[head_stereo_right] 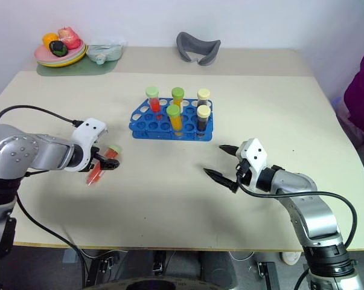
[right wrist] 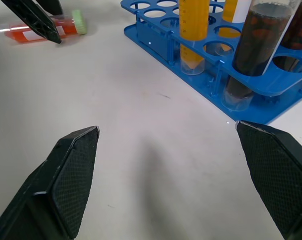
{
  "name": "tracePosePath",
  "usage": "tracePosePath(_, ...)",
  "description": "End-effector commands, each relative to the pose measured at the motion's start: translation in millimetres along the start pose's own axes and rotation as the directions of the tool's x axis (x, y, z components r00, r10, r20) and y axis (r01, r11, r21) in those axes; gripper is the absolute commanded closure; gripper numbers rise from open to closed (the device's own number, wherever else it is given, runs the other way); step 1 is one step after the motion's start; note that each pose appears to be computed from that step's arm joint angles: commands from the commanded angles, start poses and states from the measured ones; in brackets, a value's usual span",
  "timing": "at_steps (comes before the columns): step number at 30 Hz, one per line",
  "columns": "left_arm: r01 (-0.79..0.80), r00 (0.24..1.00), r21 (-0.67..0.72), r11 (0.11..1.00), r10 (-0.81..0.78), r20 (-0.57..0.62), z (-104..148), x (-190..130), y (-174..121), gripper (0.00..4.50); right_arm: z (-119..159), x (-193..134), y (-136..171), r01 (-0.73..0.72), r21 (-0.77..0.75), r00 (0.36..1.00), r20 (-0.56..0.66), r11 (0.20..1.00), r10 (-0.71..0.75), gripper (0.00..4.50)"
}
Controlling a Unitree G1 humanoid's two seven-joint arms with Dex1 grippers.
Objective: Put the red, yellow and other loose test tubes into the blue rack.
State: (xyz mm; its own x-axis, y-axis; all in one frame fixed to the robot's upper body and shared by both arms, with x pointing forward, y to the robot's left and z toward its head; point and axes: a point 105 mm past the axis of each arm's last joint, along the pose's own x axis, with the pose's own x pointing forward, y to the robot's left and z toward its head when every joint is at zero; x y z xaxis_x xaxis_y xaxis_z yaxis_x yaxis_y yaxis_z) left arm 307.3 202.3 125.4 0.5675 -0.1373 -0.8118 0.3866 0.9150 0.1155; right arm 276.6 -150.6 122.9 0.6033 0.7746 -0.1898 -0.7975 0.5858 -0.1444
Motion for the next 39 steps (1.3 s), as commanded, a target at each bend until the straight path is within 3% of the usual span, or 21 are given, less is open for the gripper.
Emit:
tracePosePath(1,-0.005,1.000,-0.002,1.000,0.005,-0.018,-5,-3,3,0.08,12,2,7,-0.032,-0.044,0.999,0.041,0.999,0.033,0.00)
tracePosePath(5,-0.007,0.999,-0.009,1.000,0.007,-0.049,-11,0,6,0.08,10,0,22,-0.116,-0.089,0.993,0.023,0.989,0.118,0.00)
tracePosePath(24,0.007,0.997,-0.013,1.000,-0.008,-0.078,-9,-1,10,0.08,8,6,38,-0.166,-0.112,0.985,0.031,0.980,0.171,0.00)
tracePosePath(27,0.007,0.997,-0.014,1.000,-0.008,-0.079,-9,-1,10,0.84,8,6,39,-0.165,-0.111,0.985,0.032,0.980,0.170,0.00)
tracePosePath(34,0.005,0.997,-0.015,1.000,-0.006,-0.078,-7,0,10,0.84,6,8,40,-0.157,-0.107,0.986,0.035,0.982,0.161,0.00)
tracePosePath(37,0.003,0.997,-0.005,1.000,-0.003,-0.073,-4,0,9,1.67,7,9,39,-0.154,-0.107,0.987,0.037,0.982,0.158,0.00)
tracePosePath(39,-0.002,0.998,-0.003,1.000,0.002,-0.069,-3,0,10,2.64,7,9,40,-0.152,-0.107,0.987,0.038,0.983,0.157,0.00)
